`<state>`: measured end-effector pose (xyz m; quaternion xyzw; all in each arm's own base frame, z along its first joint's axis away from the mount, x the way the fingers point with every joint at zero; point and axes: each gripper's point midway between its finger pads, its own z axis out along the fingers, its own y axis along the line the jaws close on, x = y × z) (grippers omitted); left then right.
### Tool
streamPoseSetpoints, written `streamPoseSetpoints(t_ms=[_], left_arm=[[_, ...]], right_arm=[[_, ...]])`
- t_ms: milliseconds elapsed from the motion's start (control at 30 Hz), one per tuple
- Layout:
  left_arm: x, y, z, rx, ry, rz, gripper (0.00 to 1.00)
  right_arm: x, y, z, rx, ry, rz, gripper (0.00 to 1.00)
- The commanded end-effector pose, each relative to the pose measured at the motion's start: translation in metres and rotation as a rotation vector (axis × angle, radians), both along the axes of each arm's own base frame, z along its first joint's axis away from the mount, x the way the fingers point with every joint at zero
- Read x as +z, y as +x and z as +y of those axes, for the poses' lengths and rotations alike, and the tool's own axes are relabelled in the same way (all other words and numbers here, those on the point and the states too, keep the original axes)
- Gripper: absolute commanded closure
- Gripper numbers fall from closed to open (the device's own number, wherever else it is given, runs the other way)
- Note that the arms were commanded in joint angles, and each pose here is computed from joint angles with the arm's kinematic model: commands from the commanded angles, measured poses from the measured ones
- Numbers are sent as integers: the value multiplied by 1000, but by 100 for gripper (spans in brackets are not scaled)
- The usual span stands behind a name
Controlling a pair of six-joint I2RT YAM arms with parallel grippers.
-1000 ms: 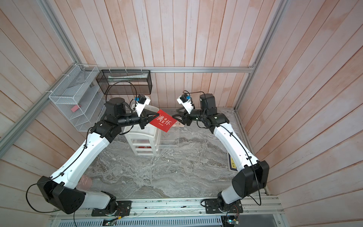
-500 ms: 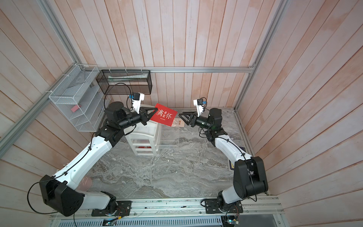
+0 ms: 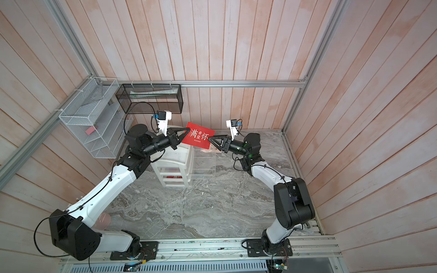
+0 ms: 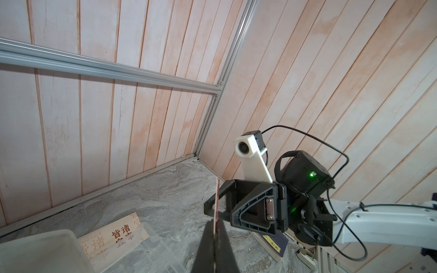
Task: Take the postcards out of the drawer
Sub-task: Place the postcard at the center of the board.
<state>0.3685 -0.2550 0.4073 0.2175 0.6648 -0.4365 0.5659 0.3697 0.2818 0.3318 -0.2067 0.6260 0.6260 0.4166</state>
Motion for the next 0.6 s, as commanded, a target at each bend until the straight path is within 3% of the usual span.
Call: streamPoseSetpoints(t_ms=[0, 567], left_arm=[[4, -5, -3, -28, -32, -20, 100], [-14, 11, -1, 22, -44, 9, 100]], right_arm=[[16, -8, 9, 52, 30, -50, 53], [30, -18, 11, 111, 70, -44, 83]])
